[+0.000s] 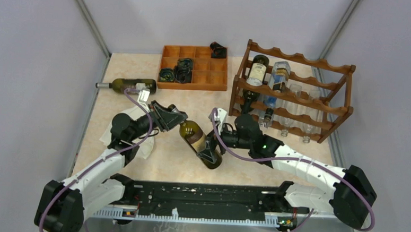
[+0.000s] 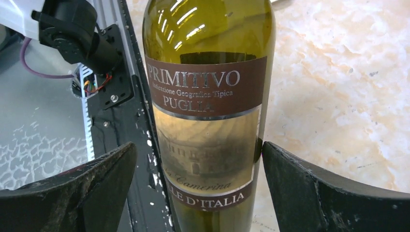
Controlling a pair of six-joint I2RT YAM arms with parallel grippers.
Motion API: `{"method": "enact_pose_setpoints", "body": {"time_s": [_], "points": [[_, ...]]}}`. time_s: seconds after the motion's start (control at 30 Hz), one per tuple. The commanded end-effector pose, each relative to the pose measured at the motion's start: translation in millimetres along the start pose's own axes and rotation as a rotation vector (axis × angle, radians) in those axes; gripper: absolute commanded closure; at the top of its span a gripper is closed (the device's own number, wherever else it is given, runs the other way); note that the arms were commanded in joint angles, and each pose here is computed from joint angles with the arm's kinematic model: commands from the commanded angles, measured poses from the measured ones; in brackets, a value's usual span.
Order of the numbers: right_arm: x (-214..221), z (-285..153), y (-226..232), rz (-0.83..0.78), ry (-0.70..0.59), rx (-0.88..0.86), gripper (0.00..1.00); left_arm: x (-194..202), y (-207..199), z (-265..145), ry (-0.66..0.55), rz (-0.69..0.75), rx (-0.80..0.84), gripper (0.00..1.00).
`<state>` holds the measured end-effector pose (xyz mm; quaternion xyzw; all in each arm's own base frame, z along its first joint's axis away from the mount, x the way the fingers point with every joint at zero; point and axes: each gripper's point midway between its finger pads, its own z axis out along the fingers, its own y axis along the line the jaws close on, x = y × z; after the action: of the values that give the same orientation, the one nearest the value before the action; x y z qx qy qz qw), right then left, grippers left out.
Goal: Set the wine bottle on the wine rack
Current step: Pick up the wine bottle from the center of the board.
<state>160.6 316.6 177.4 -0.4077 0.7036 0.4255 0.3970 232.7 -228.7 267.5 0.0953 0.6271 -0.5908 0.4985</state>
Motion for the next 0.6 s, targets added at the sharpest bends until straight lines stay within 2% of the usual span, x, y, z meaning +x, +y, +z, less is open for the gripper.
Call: {"method": "enact_pose_setpoints", "body": {"time_s": [0.0, 0.13, 0.33, 0.57], "points": [[-26, 6, 0, 0.025, -0.046, 0.041, 0.02, -28, -23, 5, -0.141, 0.049, 0.055, 1.0], [-16, 11, -11, 0.026, -0.022, 0.096, 0.02, -29, -27, 8, -0.164, 0.031, 0.059, 1.0], [-2, 11, -20, -0.066, -0.009, 0.126, 0.02, -31, -28, 8, -0.189, -0.022, 0.059, 1.0], [7, 5, -11, -0.154, -0.031, 0.065, 0.12, -31, -21, 9, -0.202, -0.073, 0.038, 1.0]]}}
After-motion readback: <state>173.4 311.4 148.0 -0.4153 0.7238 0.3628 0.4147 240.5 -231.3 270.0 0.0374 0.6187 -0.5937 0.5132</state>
